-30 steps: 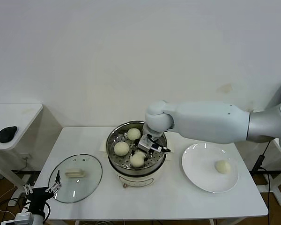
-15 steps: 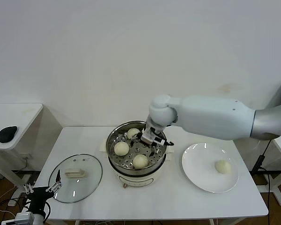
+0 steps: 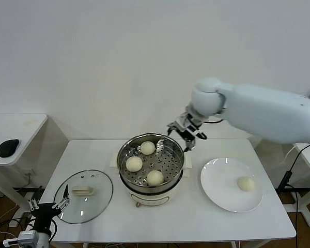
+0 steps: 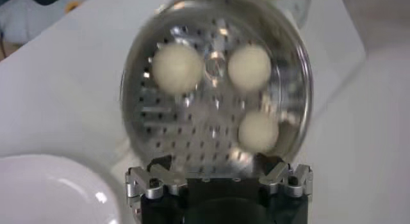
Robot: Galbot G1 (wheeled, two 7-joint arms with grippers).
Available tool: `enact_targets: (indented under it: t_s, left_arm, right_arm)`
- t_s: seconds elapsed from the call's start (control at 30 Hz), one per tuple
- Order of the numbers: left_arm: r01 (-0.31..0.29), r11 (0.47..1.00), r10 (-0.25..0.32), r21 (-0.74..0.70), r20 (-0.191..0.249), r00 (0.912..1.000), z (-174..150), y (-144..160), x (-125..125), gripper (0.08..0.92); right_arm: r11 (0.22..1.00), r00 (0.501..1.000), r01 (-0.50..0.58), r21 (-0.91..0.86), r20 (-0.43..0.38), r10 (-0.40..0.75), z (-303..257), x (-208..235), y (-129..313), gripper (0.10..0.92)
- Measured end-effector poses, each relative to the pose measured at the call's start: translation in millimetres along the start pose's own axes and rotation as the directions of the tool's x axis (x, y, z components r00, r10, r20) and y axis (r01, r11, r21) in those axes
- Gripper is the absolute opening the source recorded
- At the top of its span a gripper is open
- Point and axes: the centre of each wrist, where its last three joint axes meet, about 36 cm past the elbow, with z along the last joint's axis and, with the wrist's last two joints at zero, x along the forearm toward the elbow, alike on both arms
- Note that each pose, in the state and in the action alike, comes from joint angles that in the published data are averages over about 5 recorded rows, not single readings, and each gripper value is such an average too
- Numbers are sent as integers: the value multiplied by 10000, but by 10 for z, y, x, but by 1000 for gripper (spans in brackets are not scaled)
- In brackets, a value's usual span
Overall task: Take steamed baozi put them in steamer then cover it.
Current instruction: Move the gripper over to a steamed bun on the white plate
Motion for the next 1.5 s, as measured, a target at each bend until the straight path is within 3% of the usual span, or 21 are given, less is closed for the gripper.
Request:
enact_targets:
  t_s: [0.3,0.7,1.5]
  left_arm:
    - [-163,9998,163,-65,-15,9999,10,-15,-34,823]
    - [-210,9998,210,-5,-72,9998,15,-70,6,823]
    - [33,9999,-36,-107,-240,9997,50,4,68,823]
  right_arm:
    - [9757,9964,163,-2186,-774,-340,733,-34,757,823]
    - [9244,9842,329,-3800,-1487,-961,1353,-423,1563,823]
    - [8594,9633,815,-5047,-1813,-1978,1812,-1397,2303,821]
